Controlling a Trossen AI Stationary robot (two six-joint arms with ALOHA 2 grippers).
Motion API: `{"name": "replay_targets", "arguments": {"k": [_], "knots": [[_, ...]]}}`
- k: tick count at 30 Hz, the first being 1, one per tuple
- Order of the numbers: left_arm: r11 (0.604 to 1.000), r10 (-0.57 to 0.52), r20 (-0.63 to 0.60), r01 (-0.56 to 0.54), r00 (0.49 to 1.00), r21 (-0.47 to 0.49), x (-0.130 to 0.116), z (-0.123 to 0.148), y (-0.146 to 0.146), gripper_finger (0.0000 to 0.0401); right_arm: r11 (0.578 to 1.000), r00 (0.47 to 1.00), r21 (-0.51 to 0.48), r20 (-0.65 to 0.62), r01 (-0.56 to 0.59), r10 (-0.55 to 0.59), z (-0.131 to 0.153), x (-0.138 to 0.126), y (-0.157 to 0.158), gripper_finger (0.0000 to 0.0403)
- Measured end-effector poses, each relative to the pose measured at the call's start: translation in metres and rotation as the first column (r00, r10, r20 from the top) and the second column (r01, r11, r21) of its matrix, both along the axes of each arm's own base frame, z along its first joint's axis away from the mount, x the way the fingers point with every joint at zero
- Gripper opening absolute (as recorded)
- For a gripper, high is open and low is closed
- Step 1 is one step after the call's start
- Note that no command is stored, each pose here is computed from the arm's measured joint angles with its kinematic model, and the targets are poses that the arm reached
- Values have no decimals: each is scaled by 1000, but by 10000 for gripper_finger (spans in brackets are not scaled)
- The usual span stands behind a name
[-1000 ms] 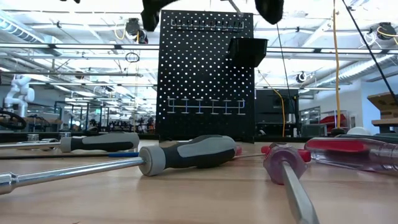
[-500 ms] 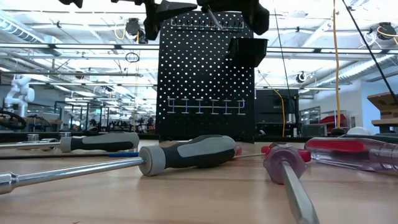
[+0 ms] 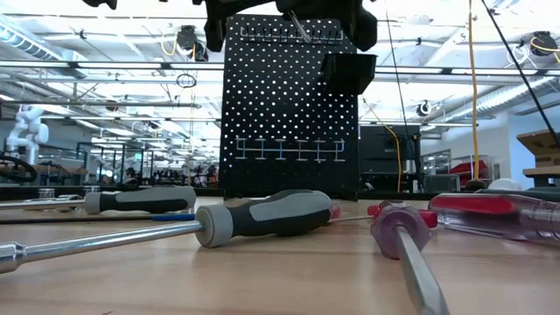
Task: Hang tools onto peg board
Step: Hang the black screwdriver on the pegboard
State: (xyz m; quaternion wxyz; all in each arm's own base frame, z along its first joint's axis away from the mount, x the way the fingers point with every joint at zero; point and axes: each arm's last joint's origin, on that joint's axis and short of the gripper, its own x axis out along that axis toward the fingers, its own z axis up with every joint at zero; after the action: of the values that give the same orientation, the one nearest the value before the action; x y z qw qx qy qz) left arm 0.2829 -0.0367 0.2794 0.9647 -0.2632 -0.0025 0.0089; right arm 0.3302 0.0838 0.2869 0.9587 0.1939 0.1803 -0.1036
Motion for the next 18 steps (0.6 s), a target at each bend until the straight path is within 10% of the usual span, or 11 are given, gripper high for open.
{"name": "replay_targets", "arguments": {"k": [7, 18], "knots": [[1000, -25, -2, 25, 1000, 8, 0, 0, -1, 110, 1000, 1000, -9, -2, -4, 4, 0, 0, 0, 62], [951, -41, -10, 42, 999, 306, -17, 15, -1, 110, 998, 998, 47, -49, 29, -27, 9, -16, -4, 175]]}}
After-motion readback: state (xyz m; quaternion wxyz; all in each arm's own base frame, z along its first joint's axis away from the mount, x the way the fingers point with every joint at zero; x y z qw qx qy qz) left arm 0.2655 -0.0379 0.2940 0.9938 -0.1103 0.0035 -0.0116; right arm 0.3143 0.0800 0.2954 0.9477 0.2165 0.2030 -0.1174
